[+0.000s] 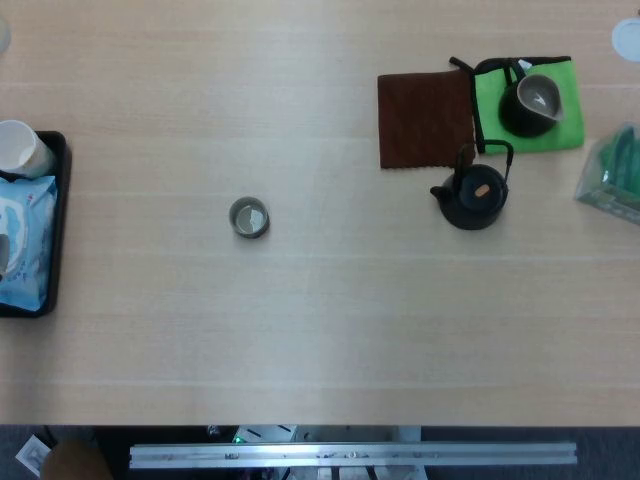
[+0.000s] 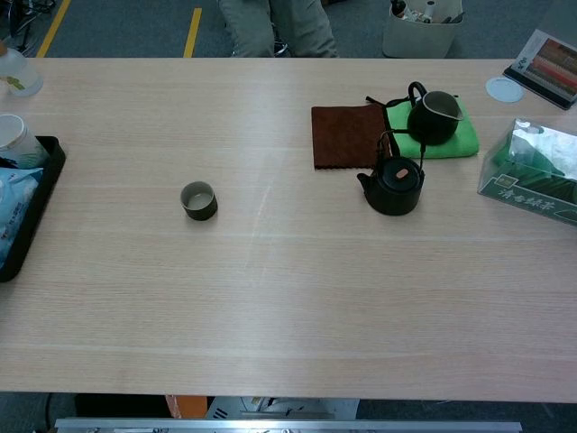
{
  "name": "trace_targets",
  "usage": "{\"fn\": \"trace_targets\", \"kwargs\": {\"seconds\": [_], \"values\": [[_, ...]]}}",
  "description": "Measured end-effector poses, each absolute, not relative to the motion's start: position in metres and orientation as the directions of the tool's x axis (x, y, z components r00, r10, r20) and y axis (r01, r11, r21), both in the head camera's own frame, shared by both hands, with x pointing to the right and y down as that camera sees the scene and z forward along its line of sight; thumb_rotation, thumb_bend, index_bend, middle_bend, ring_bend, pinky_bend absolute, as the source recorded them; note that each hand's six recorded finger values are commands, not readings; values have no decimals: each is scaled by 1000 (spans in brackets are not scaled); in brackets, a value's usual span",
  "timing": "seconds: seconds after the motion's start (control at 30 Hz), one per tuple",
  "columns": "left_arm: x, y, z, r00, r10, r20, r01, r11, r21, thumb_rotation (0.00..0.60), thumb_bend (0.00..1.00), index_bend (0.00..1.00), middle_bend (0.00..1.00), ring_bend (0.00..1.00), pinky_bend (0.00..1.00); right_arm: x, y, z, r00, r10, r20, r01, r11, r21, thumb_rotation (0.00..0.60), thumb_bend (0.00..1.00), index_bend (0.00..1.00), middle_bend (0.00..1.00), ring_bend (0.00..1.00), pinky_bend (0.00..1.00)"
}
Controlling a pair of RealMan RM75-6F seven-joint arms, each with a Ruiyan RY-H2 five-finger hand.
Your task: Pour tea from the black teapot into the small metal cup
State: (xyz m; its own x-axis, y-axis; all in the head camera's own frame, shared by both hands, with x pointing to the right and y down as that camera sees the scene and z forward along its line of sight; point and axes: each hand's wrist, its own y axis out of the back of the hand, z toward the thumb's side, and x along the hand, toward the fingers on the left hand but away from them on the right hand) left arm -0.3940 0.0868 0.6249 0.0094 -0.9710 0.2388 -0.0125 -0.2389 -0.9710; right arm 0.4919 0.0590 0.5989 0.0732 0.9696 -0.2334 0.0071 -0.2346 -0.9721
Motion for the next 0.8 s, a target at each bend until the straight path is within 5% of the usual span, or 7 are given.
{"fn": "trace_targets", "kwargs": {"seconds": [0.8], "values": [[-393,87,622,14,-972,237,-22,-237,-971,600,417,57,105,90,84,458,29,605,191,941,-279,22,-288,-957,600,92,289,427,303,214]]}}
